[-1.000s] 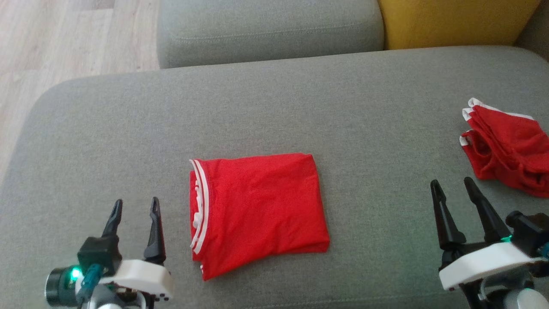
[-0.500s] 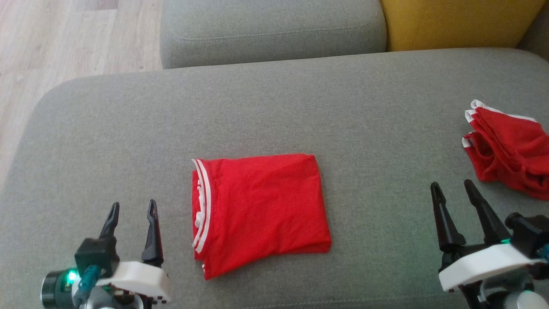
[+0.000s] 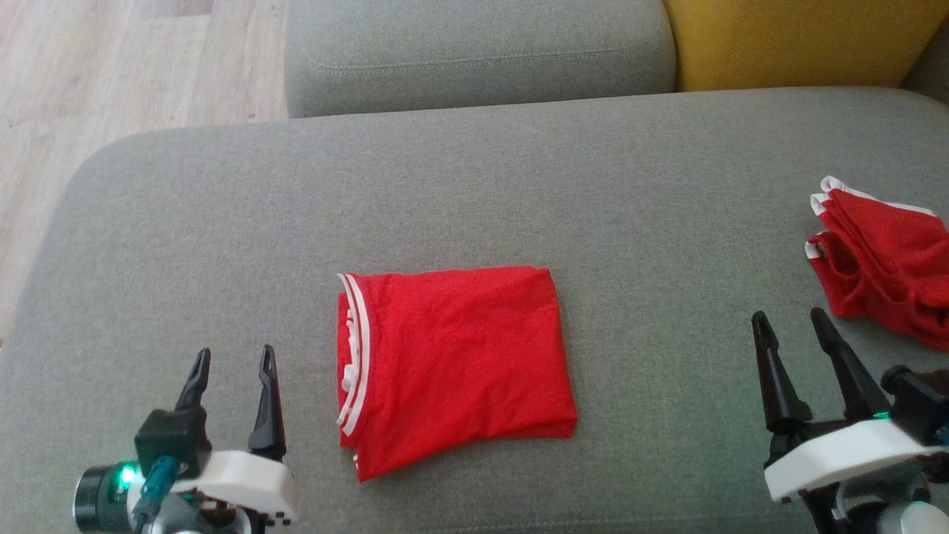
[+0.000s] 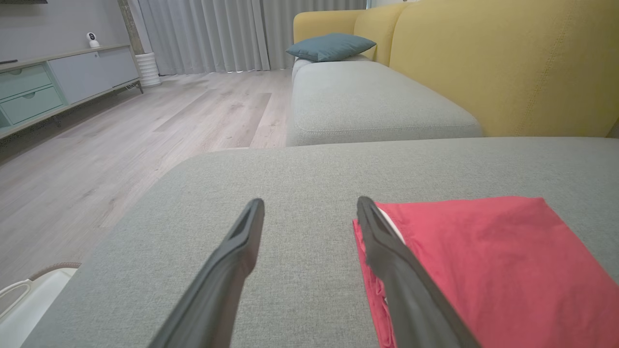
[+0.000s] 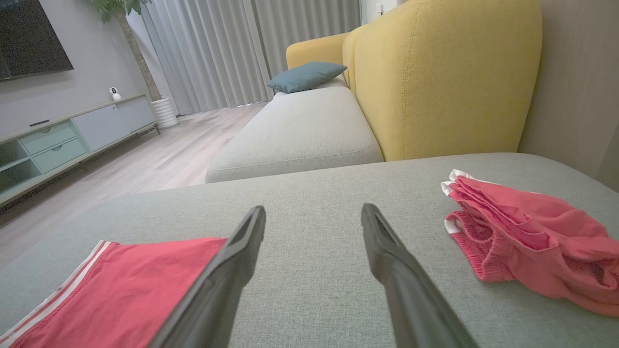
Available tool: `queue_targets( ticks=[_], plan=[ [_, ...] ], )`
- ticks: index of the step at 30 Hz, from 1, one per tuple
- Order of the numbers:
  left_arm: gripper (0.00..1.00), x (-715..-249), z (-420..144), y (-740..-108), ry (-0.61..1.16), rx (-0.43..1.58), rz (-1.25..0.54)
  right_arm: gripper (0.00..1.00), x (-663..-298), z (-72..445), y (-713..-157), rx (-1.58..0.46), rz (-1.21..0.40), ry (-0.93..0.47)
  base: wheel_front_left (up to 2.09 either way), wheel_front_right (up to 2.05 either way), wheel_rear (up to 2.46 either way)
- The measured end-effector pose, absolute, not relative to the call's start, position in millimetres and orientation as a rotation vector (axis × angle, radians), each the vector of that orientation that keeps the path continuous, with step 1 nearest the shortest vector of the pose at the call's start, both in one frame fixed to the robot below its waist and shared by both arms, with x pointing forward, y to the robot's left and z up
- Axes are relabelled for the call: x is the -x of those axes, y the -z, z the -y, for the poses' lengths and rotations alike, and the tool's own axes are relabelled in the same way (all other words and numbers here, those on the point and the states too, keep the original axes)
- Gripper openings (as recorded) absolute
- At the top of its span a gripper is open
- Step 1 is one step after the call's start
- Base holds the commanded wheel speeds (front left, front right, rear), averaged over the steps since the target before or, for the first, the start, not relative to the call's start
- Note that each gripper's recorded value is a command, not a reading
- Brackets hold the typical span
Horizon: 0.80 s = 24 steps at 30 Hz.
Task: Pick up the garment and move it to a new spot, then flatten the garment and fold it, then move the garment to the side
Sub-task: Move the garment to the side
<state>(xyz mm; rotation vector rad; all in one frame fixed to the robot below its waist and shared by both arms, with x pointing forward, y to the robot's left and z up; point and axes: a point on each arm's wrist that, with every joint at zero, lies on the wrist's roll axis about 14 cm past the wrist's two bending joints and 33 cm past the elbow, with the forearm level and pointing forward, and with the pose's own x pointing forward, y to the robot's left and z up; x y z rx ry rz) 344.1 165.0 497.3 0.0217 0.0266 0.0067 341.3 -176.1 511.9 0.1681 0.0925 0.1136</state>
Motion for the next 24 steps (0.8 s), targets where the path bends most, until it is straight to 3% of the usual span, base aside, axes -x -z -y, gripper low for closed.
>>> queue_targets(
  ticks=[14, 24],
  plan=[
    [1.00, -341.6, -174.8, -503.8, -0.036, -0.039, 0.010, 1.00, -350.8, 160.1, -493.1, -0.148, -0.182, -0.170, 0.00, 0.00, 0.00],
    [1.00, -353.3, -188.8, -520.2, -0.089, -0.040, 0.091, 1.00, -385.9, 96.3, -445.1, -0.126, -0.380, -0.380, 0.00, 0.00, 0.00]
  ],
)
